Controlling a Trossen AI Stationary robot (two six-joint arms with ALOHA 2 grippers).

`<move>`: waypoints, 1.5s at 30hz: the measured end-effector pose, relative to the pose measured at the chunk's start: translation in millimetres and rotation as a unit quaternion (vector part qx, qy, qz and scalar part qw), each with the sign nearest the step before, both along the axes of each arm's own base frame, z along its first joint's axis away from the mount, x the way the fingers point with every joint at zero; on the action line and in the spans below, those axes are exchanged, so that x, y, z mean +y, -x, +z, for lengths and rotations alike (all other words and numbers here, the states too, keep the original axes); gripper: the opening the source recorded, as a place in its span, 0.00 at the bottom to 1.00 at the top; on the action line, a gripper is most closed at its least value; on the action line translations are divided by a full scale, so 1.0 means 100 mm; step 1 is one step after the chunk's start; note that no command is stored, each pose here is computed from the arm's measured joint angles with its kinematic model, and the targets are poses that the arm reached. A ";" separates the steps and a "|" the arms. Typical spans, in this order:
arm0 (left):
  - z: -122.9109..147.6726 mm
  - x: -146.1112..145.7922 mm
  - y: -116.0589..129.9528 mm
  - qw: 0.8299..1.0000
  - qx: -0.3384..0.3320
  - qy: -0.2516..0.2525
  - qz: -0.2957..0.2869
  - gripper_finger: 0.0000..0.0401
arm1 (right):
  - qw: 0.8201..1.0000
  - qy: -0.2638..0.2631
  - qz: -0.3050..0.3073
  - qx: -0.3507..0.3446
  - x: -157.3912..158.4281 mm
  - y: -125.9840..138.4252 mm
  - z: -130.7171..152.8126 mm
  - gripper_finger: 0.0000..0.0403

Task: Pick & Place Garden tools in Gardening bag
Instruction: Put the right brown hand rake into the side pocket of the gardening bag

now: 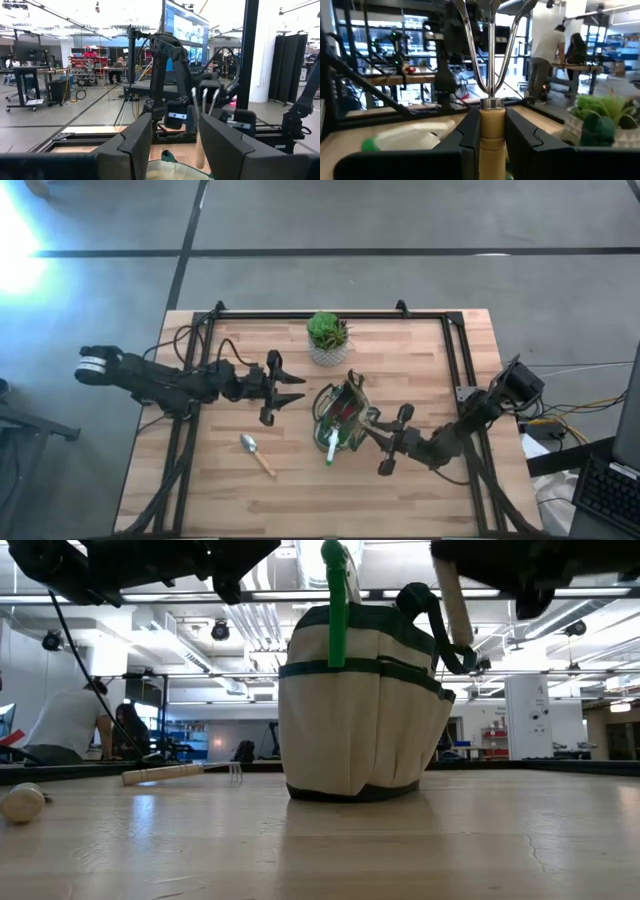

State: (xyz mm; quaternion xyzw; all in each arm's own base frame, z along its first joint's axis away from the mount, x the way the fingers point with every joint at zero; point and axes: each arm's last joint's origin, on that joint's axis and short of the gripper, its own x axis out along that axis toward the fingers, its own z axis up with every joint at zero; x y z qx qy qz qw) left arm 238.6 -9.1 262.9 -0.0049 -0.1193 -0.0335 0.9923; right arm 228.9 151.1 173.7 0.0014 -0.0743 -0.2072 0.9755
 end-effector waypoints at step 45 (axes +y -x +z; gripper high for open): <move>-0.03 0.00 0.00 1.000 0.014 0.000 0.000 0.42 | 0.998 0.017 -0.036 0.044 -0.37 -0.30 -0.42 0.12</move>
